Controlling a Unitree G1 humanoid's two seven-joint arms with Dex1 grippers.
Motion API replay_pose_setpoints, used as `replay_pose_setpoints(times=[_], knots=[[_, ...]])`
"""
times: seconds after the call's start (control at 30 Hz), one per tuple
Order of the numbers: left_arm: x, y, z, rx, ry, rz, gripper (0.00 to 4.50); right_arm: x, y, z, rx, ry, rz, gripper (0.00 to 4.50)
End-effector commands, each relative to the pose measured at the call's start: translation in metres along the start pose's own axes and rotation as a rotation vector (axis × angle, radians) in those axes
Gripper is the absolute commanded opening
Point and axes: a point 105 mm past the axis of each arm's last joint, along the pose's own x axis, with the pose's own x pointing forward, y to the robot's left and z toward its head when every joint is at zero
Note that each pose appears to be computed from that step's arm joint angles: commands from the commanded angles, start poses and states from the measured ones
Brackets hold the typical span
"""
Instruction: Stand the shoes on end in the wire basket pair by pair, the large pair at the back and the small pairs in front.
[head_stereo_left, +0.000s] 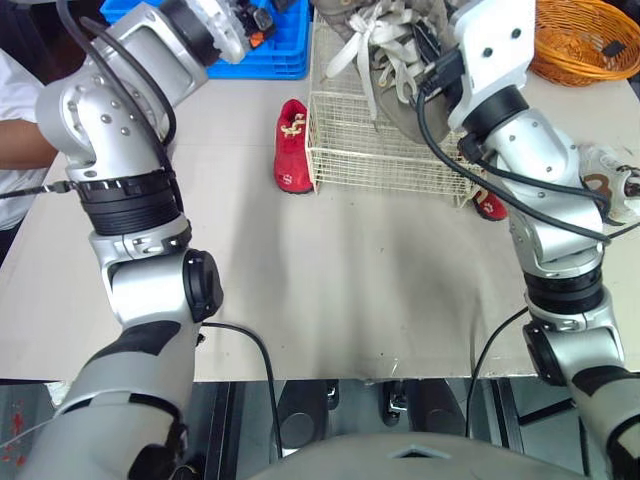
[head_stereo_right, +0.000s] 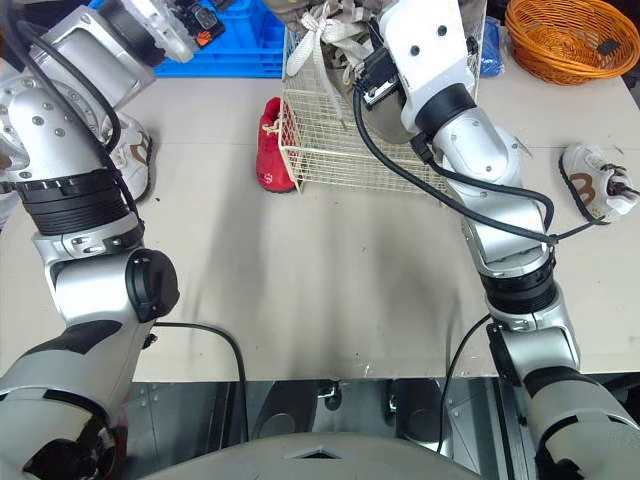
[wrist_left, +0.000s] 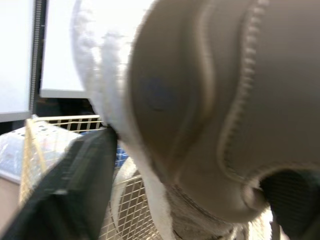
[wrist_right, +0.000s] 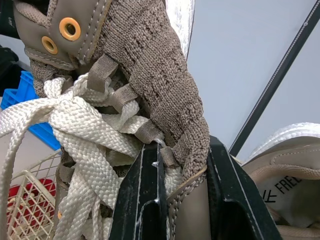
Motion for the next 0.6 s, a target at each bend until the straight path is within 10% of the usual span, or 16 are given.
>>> replay_pose_setpoints(times=[0.03, 0.23, 0.5, 0.6], knots=[[0.007, -0.015, 0.015, 0.02, -0.051, -0.048, 2.3, 0.0, -0.004, 0.028, -0.028, -0.122, -0.016, 0.15], [0.007, -0.021, 0.016, -0.008, -0.061, -0.065, 0.17, -0.002, 0.001, 0.031, 0.014, -0.141, 0.0, 0.15], [-0.002, -0.022, 0.015, -0.043, -0.047, -0.048, 0.15, -0.014, -0.004, 0.018, 0.16, -0.059, 0.035, 0.15], [-0.006, -0.024, 0.015, -0.061, -0.047, -0.046, 0.15, -0.021, -0.003, 0.013, 0.241, -0.018, 0.087, 1.58]])
